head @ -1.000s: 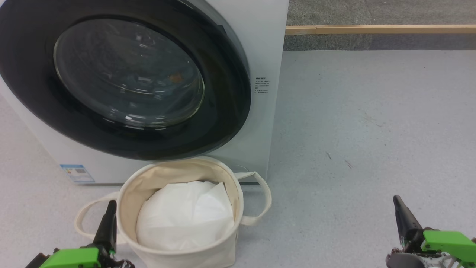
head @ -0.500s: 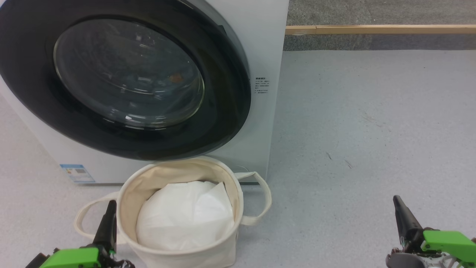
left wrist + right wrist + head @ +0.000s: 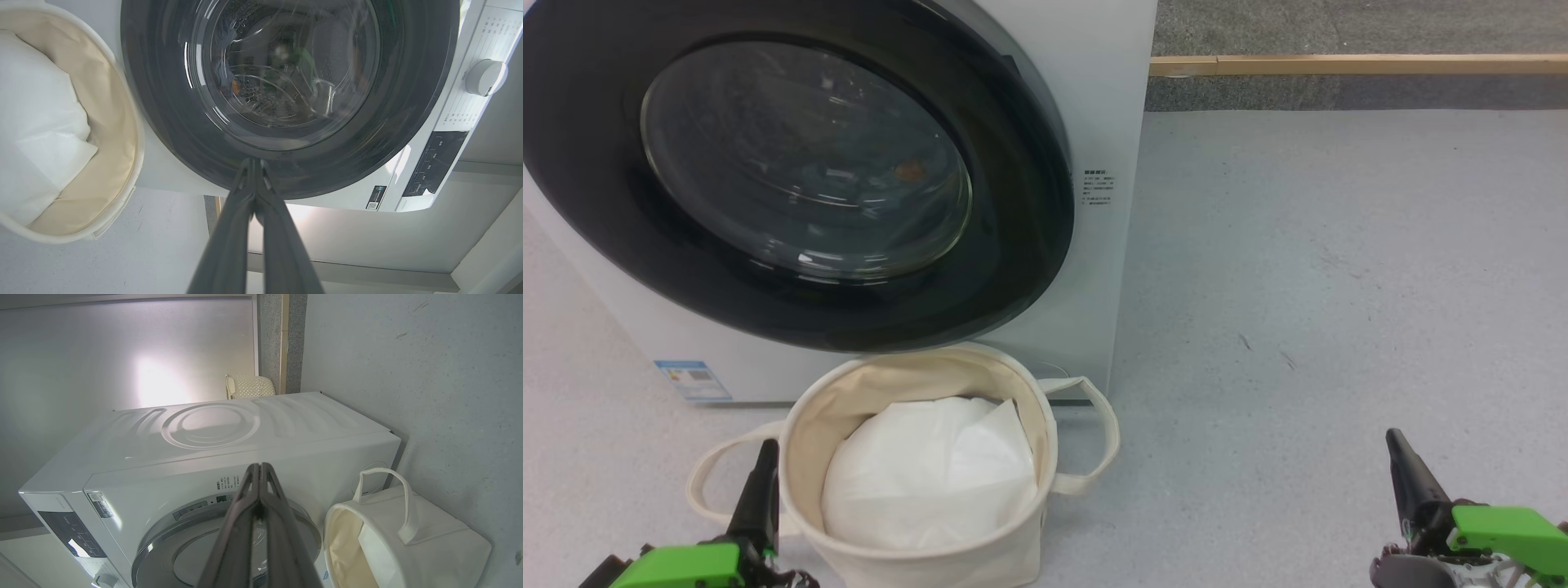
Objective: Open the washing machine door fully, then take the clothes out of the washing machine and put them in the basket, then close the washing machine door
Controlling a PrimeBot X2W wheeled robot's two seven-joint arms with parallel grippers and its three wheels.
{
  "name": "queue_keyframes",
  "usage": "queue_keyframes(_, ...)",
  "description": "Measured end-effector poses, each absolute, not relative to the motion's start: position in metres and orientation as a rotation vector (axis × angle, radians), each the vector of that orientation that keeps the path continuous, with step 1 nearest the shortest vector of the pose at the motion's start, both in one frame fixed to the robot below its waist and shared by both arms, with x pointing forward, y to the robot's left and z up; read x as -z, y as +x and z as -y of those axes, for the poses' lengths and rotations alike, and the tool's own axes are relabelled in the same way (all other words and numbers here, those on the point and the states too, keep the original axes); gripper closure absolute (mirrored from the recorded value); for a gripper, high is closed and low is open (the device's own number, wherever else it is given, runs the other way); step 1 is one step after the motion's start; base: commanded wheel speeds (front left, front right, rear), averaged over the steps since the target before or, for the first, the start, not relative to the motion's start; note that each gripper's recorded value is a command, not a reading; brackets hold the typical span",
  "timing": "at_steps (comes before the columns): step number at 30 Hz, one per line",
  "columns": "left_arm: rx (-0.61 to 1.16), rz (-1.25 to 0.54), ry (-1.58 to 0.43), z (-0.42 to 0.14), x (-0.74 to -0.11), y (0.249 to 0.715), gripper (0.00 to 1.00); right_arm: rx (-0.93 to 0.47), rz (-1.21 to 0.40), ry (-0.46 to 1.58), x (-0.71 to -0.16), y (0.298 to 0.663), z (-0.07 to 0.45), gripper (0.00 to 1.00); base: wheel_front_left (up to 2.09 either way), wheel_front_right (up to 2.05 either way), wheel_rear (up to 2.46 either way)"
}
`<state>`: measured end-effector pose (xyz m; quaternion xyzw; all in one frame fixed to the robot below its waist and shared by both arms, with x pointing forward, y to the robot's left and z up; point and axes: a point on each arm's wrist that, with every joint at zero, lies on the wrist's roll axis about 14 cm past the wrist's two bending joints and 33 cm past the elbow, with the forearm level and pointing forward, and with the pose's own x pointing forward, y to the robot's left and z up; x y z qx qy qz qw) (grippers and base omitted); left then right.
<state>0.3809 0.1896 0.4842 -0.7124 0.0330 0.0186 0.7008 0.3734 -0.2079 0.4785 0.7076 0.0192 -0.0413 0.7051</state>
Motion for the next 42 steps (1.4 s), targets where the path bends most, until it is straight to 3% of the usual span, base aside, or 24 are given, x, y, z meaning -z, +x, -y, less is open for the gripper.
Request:
queue_keyframes(4,-0.042,-0.074,-1.586,-0.19,-0.484,0.381,1.0,0.092,-0.043,1.573,-0.478,0.373,0.208,1.0,0.0,0.0,0.0)
queue_keyframes(5,-0.051,-0.082,-1.588,-0.189,-0.481,0.38,0.0,0.101,-0.051,1.574,-0.475,0.372,0.208,0.0,0.0,0.0,0.0)
queue_keyframes(12,-0.169,-0.188,-1.597,-0.189,-0.436,0.356,0.0,0.207,-0.147,1.582,-0.434,0.351,0.207,0.0,0.0,0.0,0.0)
queue_keyframes(33,-0.147,-0.168,-1.509,-0.188,-0.449,0.366,0.0,0.154,-0.106,1.539,-0.453,0.363,0.203,0.0,0.0,0.0,0.0)
queue_keyframes(42,-0.116,-0.157,-1.385,-0.188,-0.46,0.373,0.0,0.117,-0.079,1.408,-0.467,0.371,0.206,0.0,0.0,0.0,0.0)
